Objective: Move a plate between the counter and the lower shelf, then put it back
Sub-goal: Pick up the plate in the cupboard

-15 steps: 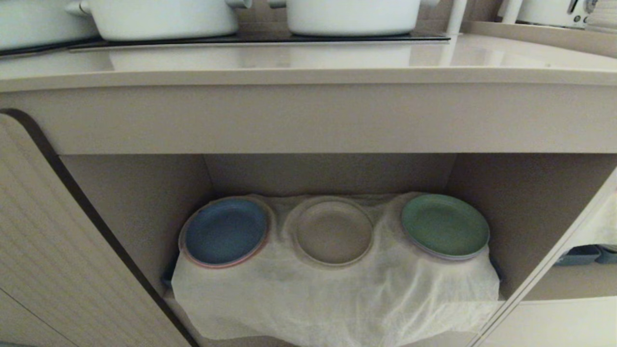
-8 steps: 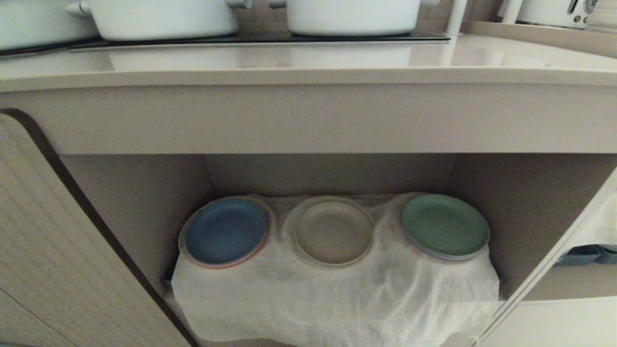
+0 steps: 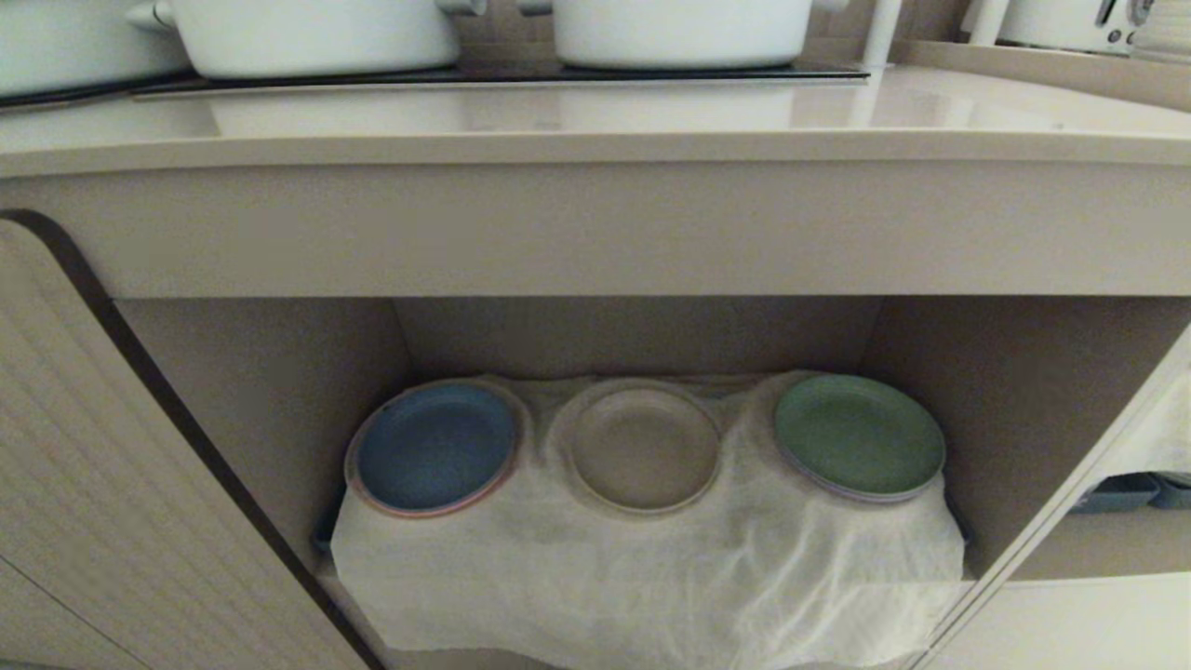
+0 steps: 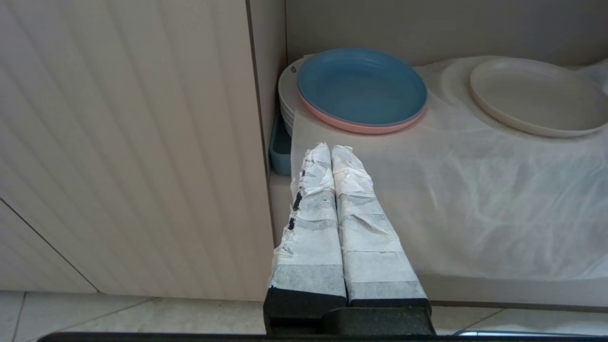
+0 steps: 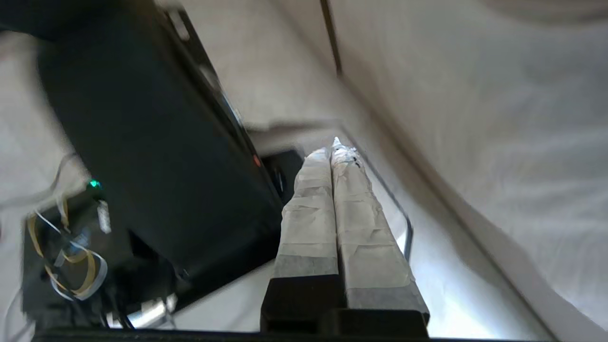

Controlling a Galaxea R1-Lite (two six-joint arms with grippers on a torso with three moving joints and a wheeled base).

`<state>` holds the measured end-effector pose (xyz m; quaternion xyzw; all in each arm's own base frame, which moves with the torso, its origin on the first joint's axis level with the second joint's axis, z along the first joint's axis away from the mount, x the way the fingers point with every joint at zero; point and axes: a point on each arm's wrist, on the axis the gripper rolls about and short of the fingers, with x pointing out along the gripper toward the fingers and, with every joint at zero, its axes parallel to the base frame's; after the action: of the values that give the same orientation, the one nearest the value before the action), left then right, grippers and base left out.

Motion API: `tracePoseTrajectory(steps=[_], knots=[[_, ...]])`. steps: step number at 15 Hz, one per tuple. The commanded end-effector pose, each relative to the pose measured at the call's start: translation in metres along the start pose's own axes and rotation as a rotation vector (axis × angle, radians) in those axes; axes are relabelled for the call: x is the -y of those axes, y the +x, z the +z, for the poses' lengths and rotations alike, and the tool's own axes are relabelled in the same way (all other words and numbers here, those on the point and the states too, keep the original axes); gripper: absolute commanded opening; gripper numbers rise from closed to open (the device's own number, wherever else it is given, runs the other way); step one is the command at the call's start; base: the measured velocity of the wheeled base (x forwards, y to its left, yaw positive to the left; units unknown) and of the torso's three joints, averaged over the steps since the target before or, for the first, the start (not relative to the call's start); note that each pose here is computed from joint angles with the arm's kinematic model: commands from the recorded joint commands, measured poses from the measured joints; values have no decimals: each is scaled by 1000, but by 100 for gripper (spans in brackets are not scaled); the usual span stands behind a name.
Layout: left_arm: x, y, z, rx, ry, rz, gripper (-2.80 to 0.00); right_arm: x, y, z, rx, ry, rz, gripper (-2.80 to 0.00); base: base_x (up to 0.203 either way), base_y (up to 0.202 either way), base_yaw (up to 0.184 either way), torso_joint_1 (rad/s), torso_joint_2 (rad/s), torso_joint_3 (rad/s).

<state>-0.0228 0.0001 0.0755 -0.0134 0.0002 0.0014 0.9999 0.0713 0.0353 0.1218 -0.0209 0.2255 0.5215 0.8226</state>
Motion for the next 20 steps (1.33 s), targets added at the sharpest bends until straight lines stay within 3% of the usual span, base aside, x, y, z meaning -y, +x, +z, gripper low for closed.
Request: tracePoseTrajectory(steps=[1,5,8,11,15,20], knots=[[0,0,0,0,-1,0,-280,26,25,3,-121,90,38,-280,0,0,0,0,0,0],[0,0,0,0,-1,0,-280,69,68,13,-196,77,-19,-280,0,0,0,0,0,0],[0,0,0,0,-1,0,-280,95,106,42,-167,51,-64,-280,0,0,0,0,0,0],[0,0,0,0,-1,0,-280,111,141,65,-121,181,-144,-280,0,0,0,0,0,0],[0,0,0,0,-1,0,-280,118,173,64,-120,237,-227,-280,0,0,0,0,0,0],[0,0,0,2,-1,0,-280,129,200,66,-116,381,-344,-280,0,0,0,0,0,0]])
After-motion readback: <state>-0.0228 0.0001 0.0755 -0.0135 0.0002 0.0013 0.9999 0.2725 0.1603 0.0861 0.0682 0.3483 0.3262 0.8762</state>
